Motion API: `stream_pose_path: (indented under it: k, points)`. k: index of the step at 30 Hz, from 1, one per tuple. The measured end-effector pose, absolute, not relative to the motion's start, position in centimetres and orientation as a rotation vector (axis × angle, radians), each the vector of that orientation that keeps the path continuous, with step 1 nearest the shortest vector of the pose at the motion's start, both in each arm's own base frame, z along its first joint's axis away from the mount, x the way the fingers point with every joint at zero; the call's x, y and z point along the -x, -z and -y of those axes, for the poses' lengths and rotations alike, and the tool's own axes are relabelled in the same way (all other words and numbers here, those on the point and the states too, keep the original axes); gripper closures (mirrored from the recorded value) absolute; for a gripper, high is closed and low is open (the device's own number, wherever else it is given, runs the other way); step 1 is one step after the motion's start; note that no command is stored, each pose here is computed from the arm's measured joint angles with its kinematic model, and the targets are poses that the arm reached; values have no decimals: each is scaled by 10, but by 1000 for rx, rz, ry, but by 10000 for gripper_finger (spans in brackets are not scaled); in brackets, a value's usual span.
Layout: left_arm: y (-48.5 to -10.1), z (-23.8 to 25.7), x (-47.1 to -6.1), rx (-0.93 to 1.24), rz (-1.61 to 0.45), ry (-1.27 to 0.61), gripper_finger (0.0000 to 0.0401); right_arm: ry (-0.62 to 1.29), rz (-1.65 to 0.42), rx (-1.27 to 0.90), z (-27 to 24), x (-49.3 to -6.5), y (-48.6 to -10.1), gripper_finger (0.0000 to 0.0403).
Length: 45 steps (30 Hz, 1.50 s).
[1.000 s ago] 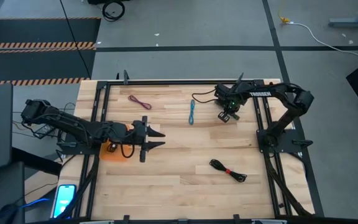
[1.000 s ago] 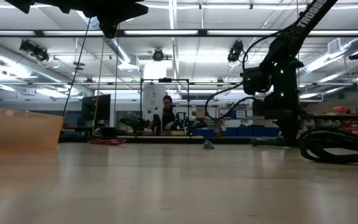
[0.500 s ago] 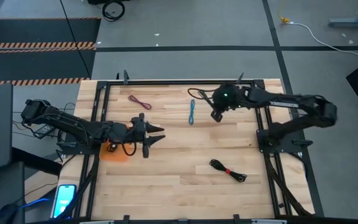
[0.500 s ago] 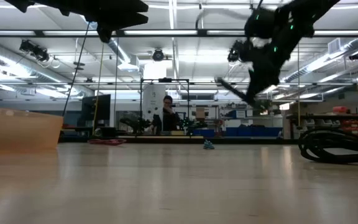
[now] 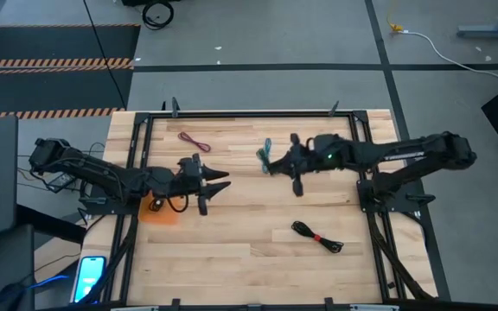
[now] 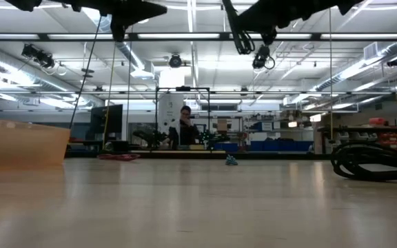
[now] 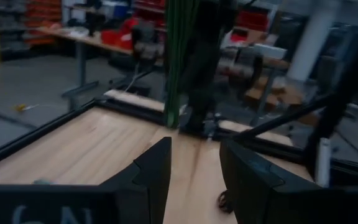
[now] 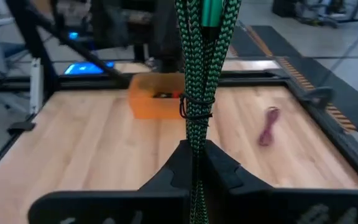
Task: Pick and place USB-C Cables
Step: Put the green USB cable into the orange bin
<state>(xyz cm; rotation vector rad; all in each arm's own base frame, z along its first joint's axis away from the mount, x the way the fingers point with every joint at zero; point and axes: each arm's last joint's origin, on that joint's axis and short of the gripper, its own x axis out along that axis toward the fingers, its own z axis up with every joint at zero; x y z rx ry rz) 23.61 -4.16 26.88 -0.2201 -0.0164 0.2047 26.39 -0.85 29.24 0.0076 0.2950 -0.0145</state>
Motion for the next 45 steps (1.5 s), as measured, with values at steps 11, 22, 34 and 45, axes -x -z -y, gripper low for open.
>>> stream_pose_path:
  k: [11, 22, 34, 45]
  points:
    - [-254, 41, -251, 199, -28, -162, 156, -94, -148, -6, -13, -313, -265, 385]
    - [-256, 39, -258, 177, 60, -174, 123, -139, -160, -35, -24, -334, -237, 385]
    - [-239, 41, -270, 218, 22, -131, 126, -151, -157, -15, -27, -358, -244, 385]
    - [-240, 41, -271, 180, 34, -127, 126, -164, -188, -11, -28, -363, -241, 385]
